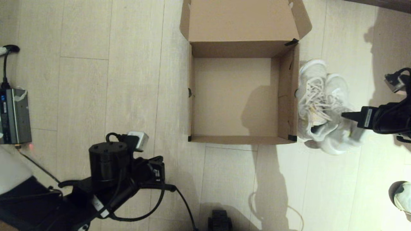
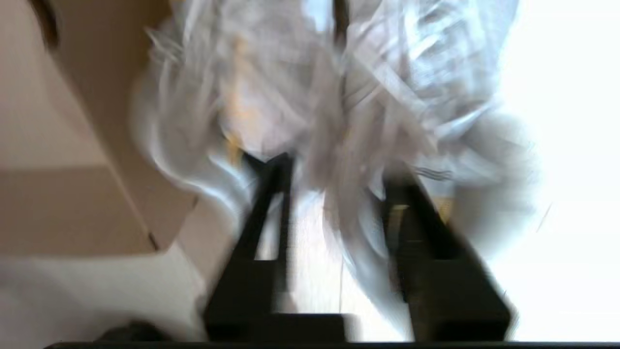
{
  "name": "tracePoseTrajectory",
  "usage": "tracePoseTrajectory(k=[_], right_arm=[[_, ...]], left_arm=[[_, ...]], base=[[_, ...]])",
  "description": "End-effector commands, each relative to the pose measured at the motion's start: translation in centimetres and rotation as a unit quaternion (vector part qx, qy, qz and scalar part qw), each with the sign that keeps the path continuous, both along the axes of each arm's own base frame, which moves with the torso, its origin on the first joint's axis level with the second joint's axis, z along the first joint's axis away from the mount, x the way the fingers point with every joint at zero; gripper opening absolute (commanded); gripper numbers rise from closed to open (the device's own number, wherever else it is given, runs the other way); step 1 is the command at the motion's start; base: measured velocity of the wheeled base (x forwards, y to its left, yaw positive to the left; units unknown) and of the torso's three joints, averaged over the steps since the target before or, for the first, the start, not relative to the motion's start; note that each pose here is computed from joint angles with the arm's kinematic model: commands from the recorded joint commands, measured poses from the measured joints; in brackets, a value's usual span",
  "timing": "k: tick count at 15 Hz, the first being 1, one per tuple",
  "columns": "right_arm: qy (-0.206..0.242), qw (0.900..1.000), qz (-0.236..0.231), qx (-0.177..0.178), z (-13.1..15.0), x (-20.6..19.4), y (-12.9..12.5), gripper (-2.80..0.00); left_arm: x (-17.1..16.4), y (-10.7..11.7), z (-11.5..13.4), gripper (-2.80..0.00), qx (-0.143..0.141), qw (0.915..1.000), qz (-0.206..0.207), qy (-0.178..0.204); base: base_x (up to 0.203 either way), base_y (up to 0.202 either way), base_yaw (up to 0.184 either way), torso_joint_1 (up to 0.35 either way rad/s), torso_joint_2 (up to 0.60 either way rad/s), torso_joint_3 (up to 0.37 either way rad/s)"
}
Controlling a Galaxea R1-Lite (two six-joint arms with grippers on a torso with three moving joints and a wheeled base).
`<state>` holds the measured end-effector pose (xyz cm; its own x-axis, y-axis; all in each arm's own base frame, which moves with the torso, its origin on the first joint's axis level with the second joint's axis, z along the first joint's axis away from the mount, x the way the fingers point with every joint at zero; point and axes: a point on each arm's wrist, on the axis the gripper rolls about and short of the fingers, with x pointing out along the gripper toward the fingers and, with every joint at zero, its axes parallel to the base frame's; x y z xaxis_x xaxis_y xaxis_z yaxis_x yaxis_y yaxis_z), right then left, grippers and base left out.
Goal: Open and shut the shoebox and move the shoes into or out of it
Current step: Put the shoes out of the shoe box
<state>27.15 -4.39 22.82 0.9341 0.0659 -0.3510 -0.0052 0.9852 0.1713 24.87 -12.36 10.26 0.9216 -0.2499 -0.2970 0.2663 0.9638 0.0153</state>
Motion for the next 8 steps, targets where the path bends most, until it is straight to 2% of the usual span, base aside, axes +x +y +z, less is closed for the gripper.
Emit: tracePoseTrajectory(k=[1,3,4,6,8], right_arm=[[0.028,1.0,0.0,0.006,-1.9,0.4,-0.1,0.0],[0.02,1.0,-0.004,0.003,-2.8,0.6,-0.2,0.0],[0.006,1.0,-0.006,-0.002,-2.1,-0.1,-0.2,0.0],[-0.031,0.999,-0.012,-0.011,0.4,-2.8,0.0,0.0],[-0.077,0.997,-0.015,-0.017,3.4,-7.4,0.8,0.0]], left_arm=[[-1.1,0.6,0.9,-2.8,-0.008,0.9999,0.002,-0.014],[-1.9,1.0,1.9,-2.8,-0.015,0.9995,0.003,-0.028],[-2.6,1.4,3.1,-2.8,-0.023,0.9987,0.003,-0.046],[-4.4,2.4,5.7,-2.8,-0.032,0.9964,0.007,-0.078],[-7.6,4.1,8.6,-2.8,-0.045,0.9922,0.014,-0.115]], base=[[0.0,0.0,0.0,0.0,0.0,0.0],[0.0,0.0,0.0,0.0,0.0,0.0],[0.0,0.0,0.0,0.0,0.0,0.0],[0.0,0.0,0.0,0.0,0.0,0.0],[0.0,0.0,0.0,0.0,0.0,0.0]])
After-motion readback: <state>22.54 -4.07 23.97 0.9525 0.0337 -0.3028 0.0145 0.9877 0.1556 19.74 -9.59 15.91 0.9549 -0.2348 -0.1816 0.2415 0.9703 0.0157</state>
